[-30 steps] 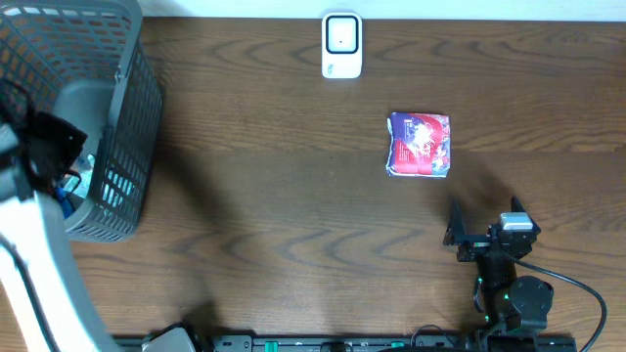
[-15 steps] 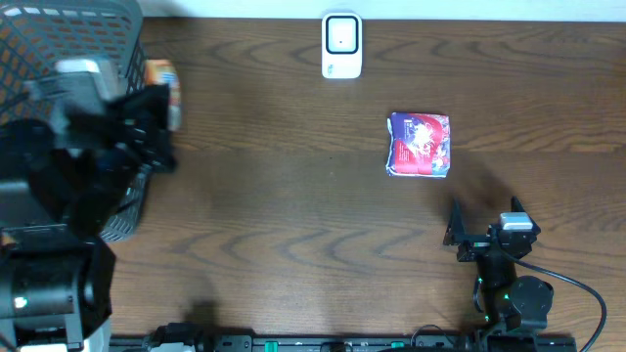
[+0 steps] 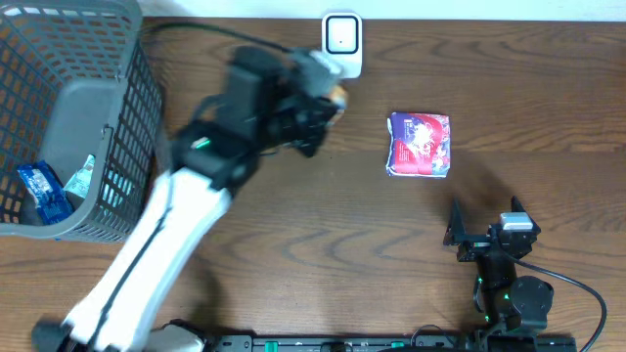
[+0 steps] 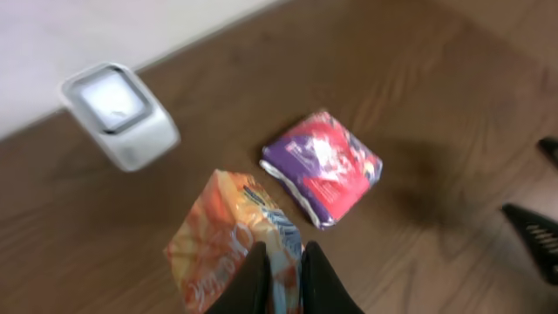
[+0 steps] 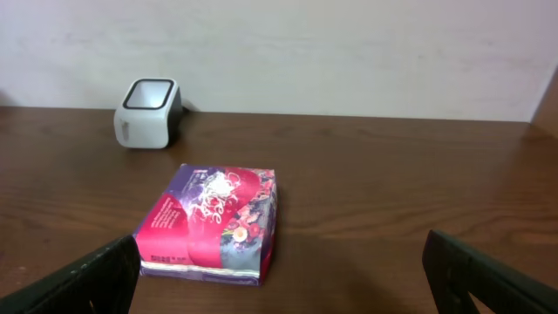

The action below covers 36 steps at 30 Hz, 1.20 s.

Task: Scan the item barcode
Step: 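Carry the orange packet to the table beside the box and release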

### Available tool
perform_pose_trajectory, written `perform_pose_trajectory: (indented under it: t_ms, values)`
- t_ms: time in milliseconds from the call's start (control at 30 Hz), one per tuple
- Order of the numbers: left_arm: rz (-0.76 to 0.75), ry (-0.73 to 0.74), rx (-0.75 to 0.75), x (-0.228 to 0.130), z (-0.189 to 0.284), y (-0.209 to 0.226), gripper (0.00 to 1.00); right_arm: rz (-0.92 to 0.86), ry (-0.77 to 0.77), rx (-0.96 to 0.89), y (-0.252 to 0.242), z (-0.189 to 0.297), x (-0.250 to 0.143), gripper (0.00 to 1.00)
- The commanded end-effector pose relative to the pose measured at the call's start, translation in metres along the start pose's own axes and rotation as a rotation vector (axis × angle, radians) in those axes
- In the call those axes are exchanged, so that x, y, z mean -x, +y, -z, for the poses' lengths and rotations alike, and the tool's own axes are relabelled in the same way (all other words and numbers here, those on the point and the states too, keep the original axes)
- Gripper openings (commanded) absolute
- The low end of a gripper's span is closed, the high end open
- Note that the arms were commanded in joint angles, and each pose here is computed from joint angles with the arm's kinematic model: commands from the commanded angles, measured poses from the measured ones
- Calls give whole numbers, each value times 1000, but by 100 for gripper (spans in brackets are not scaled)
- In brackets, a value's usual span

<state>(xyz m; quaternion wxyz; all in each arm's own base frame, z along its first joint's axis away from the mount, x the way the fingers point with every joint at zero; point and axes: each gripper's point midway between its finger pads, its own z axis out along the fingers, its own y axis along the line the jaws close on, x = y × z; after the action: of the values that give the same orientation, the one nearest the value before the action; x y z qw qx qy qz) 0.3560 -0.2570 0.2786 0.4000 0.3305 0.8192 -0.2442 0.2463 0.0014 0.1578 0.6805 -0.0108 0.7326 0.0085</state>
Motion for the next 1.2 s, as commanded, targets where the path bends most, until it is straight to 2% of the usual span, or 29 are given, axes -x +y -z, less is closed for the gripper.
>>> perform_pose_trajectory:
  t_ms: [0, 167, 367, 433, 500, 533, 567, 600, 767, 833, 933, 1000, 1067, 1167]
  values:
    - [-50, 71, -54, -22, -47, -6, 7, -14, 0, -3, -1, 0, -1, 99]
    - [-43, 132, -81, -54, -115, 1, 7, -15, 0, -3, -1, 0, -1, 99]
    - [4, 164, -104, -79, -161, -3, 8, -15, 0, -3, -1, 0, -1, 99]
    - [19, 176, -112, -88, -172, -7, 24, -14, 0, -3, -1, 0, -1, 99]
    - [20, 196, -121, -97, -181, -11, 29, -14, 0, -3, -1, 0, -1, 99]
    - [21, 204, -123, -101, -183, -11, 37, -14, 0, -3, -1, 0, -1, 99]
    - [22, 214, -126, -105, -186, -12, 59, -15, 0, -3, -1, 0, -1, 99]
    - [23, 222, -127, -108, -188, -13, 75, -14, 0, -3, -1, 0, -1, 99]
    - [56, 211, -121, -102, -185, -12, 74, -15, 0, -3, -1, 0, -1, 99]
    - [64, 192, -116, -94, -178, -11, 65, -15, 0, -3, -1, 0, -1, 99]
    - [81, 181, -100, -86, -168, -6, 58, -15, 0, -3, -1, 0, -1, 99]
    - [129, 208, -20, -90, -161, 8, 48, -14, 0, -3, -1, 0, -1, 99]
    - [203, 265, 103, -105, -154, 29, 34, -15, 0, -3, -1, 0, -1, 99]
    - [411, 358, 220, -133, -146, 41, 21, -14, 0, -3, -1, 0, -1, 99]
